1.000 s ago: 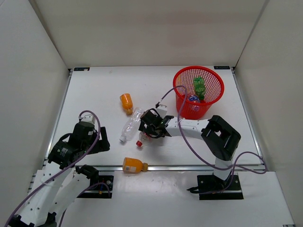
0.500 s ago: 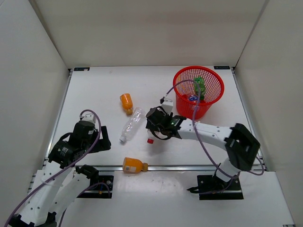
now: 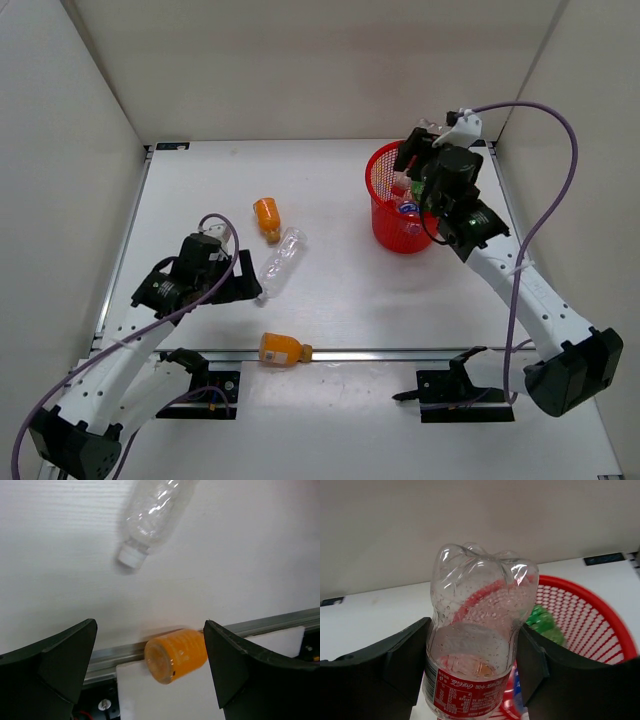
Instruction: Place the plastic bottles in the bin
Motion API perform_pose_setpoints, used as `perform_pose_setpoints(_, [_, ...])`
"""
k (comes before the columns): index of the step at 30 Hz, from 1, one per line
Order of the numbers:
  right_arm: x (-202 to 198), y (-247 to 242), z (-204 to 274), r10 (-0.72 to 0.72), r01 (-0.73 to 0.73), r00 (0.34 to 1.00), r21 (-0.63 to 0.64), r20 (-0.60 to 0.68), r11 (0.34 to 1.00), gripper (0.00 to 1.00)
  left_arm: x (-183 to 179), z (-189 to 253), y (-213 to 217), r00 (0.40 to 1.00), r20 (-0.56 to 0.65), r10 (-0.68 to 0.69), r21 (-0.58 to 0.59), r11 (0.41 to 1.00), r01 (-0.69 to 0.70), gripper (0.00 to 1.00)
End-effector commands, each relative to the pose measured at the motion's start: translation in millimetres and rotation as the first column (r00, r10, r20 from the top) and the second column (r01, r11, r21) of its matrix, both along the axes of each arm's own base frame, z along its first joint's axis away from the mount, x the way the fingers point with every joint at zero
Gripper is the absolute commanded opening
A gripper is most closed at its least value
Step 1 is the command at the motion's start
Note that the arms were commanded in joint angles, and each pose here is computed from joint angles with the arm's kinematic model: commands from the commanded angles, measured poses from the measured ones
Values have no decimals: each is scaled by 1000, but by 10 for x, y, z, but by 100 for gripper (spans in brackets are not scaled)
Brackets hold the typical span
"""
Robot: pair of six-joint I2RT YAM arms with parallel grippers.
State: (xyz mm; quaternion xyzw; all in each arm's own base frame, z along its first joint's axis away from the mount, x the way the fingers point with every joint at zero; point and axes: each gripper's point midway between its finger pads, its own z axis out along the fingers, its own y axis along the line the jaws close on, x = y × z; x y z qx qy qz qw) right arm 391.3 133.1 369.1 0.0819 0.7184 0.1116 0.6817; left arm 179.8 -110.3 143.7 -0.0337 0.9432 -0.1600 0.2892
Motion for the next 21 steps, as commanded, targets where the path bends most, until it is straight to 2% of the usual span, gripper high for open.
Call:
perform_pose_setpoints(1, [286, -333, 55, -19, 27, 998, -124, 64, 992, 30, 192, 136, -247, 997, 70, -34, -117, 992, 42, 99])
perform_pose_setpoints(3, [475, -378, -138, -3, 4, 1000, -128, 10, 992, 33, 214, 78, -351, 996, 68, -63, -157, 985, 73, 98])
perform_pose_setpoints(4, [515, -380, -110, 7, -4, 1000, -131, 22, 991, 34, 246, 86, -393, 995, 76, -62, -177, 981, 74, 99])
perform_pose_setpoints(7, [625, -286, -335, 1, -5, 1000, -155, -24, 988, 37, 283, 0, -412, 996, 51, -67, -148, 986, 74, 99])
perform_pose_setpoints(10, [662, -215, -381, 46, -50, 998, -115, -38, 992, 58, 334, 17, -403, 994, 43, -96, -123, 987, 101, 99])
perform_pose_setpoints(14, [619, -185, -396, 53, -59, 997, -131, -52, 990, 99, 439, 50, -373, 994, 48, -102, -56, 993, 105, 99])
perform_pose_setpoints(18, [501, -346, -108, 8, -9, 1000, -142, -8, 990, 99, 538, 48, -340, 992, 32, -123, 12, 992, 123, 99])
perform_pose_setpoints(21, [292, -682, -108, -61, 48, 993, -122, -104, 991, 99, 659, 49, -329, 991, 28, -131, 52, 990, 129, 99])
